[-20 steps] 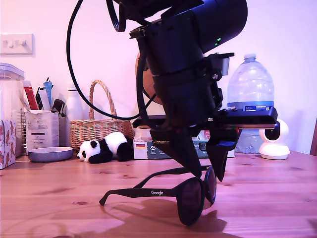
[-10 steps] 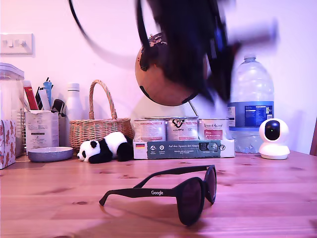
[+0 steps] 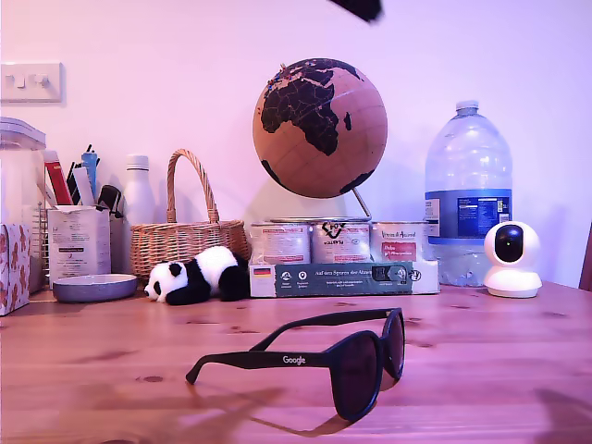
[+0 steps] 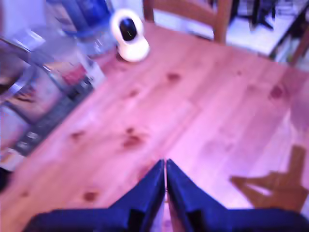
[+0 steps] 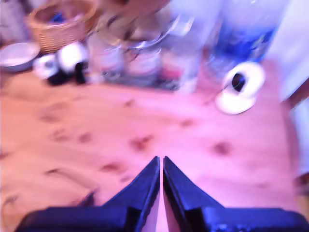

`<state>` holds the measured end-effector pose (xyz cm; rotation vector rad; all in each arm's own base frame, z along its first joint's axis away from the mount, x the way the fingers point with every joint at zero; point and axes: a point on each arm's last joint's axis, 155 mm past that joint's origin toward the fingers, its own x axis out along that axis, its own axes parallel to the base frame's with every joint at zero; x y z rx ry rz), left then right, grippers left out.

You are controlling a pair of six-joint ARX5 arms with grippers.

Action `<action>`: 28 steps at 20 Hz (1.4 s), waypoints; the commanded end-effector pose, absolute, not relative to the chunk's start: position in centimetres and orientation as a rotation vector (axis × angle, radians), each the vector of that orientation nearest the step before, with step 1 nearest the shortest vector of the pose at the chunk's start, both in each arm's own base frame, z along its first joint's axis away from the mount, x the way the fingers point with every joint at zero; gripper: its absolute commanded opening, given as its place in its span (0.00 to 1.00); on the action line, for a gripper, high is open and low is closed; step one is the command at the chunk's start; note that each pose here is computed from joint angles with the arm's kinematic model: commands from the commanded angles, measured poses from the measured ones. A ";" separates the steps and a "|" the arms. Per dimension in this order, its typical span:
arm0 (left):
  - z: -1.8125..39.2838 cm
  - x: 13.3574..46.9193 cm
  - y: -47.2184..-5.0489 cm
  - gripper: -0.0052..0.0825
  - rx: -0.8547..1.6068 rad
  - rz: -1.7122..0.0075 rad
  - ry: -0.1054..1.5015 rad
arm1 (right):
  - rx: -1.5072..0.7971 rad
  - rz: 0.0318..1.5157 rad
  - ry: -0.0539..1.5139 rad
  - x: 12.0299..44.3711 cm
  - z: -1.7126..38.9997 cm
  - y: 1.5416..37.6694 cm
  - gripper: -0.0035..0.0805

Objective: Pick up the sunglasses and open them, then place them back on the table

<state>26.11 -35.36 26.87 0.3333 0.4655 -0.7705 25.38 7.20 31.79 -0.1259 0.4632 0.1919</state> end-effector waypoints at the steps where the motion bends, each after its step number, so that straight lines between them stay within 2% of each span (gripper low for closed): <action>1: 26.9 27.6 -34.0 0.04 0.335 -0.729 0.470 | -0.164 0.157 0.440 25.9 32.0 6.5 0.03; 7: 26.8 29.0 -30.1 0.04 0.303 -0.663 0.459 | -0.208 0.070 0.461 28.1 28.1 4.4 0.03; 14: 22.5 30.9 -21.1 0.04 0.193 -0.512 0.416 | -0.133 0.012 0.468 30.2 23.9 1.0 0.03; 19: 21.8 32.0 -15.3 0.04 0.097 -0.440 0.387 | -0.073 -0.051 0.455 30.8 21.1 -1.8 0.03; 26: 18.0 31.4 -9.9 0.04 0.032 -0.346 0.364 | -0.022 -0.038 0.404 31.0 19.0 -1.4 0.03; 28: 17.7 31.2 -9.3 0.04 -0.012 -0.336 0.330 | -0.018 -0.032 0.338 31.6 19.2 -1.1 0.03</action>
